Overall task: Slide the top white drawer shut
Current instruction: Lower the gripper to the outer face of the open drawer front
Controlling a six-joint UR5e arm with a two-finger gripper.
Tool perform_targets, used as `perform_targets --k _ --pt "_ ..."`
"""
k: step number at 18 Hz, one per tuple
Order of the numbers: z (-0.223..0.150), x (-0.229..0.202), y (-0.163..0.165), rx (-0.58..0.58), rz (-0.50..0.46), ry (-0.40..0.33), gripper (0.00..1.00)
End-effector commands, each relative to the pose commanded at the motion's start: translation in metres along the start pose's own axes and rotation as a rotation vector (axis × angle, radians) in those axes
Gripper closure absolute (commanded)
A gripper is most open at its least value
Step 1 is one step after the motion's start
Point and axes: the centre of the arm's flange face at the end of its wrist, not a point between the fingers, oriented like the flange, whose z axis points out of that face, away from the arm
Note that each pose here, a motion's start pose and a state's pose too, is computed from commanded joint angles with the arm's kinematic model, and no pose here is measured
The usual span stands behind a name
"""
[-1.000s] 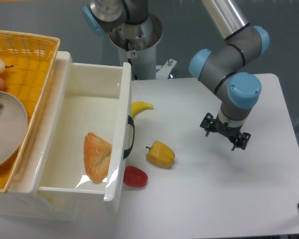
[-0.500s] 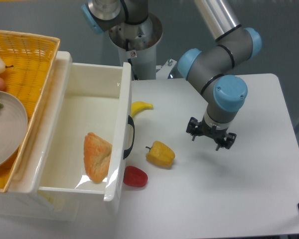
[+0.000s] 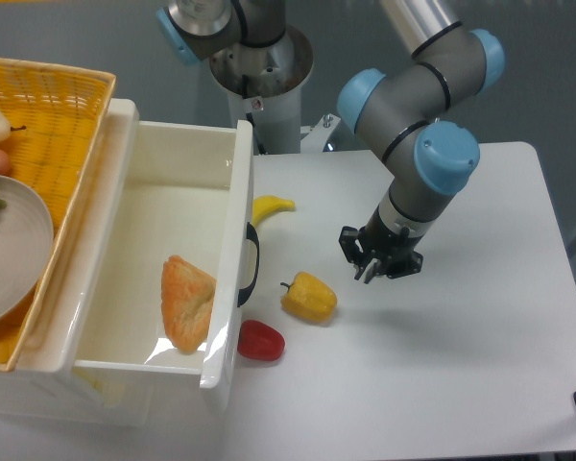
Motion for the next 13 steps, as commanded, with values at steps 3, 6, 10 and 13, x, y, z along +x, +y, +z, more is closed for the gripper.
perform_targets --k 3,6,10,13 --pt "0.002 0.014 -0.01 0.035 -0.011 0.036 1.0" --pt "0.005 0.028 -0.015 0.018 -0.008 0.055 1.0" --pt "0.006 0.034 -0.014 -0.001 -0.013 0.076 1.0" --pt "0.009 0.044 -0.018 -0.012 -0.02 0.087 1.0"
